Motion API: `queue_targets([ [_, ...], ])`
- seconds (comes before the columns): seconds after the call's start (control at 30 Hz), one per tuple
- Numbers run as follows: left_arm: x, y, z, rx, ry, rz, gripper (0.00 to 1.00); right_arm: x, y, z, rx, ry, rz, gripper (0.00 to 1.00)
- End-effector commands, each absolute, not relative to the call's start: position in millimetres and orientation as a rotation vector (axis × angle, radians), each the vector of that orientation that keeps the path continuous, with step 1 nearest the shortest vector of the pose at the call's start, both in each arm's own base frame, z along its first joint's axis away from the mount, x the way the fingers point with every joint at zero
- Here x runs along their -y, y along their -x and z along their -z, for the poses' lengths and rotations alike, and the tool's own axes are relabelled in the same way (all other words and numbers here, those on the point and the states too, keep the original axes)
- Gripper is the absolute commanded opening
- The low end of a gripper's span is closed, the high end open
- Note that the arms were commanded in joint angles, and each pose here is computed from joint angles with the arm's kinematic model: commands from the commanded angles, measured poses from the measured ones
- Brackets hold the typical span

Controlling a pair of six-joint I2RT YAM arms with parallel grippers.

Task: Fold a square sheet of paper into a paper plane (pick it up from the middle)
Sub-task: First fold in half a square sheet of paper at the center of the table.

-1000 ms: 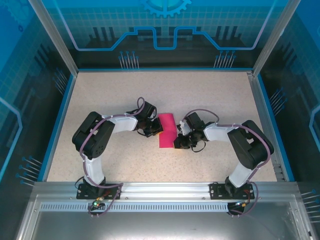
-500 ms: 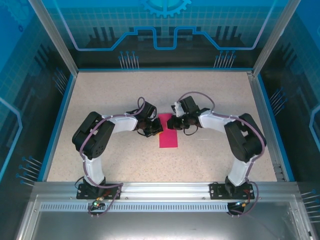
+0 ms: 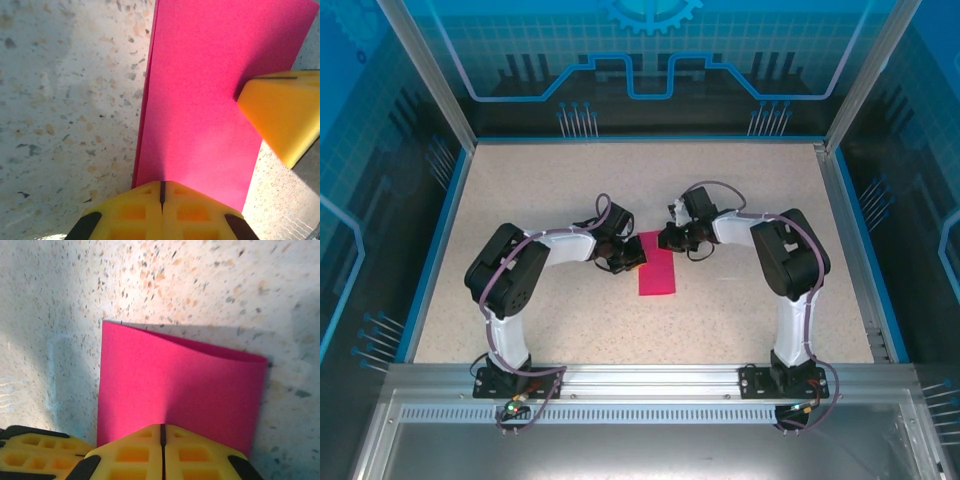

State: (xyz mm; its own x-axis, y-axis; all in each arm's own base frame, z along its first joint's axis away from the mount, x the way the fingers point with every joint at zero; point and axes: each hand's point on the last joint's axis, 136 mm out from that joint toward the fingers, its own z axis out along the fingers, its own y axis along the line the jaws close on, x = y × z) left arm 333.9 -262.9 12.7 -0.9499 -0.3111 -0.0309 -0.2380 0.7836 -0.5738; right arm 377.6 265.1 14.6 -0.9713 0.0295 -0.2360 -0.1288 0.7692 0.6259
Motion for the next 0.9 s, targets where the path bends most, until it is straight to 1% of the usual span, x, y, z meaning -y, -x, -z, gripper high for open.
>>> queue_targets([
  [0.0, 234, -295, 28, -3.036, 0.499, 0.643, 0.07, -260, -385, -4, -2.727, 0.025, -1.021, 0.06],
  [0.17, 232, -293, 29, -3.044, 0.498, 0.626, 0.07, -249, -391, -2, -2.724, -0.032, -0.997, 0.06],
  [0.37, 231, -293, 30, -3.044, 0.500, 0.624, 0.07, -261, -396, -45, -2.614, 0.065, -1.028, 0.07],
  [0.47, 232, -293, 29, -3.043, 0.497, 0.626, 0.07, -268, -397, -39, -2.637, 0.074, -1.043, 0.07],
  [0.63, 232, -293, 30, -3.047, 0.490, 0.623, 0.07, -269, -403, -19, -2.661, 0.005, -1.051, 0.07],
  [0.87, 231, -292, 30, -3.050, 0.481, 0.625, 0.07, -250, -418, -8, -2.658, -0.125, -0.940, 0.05],
])
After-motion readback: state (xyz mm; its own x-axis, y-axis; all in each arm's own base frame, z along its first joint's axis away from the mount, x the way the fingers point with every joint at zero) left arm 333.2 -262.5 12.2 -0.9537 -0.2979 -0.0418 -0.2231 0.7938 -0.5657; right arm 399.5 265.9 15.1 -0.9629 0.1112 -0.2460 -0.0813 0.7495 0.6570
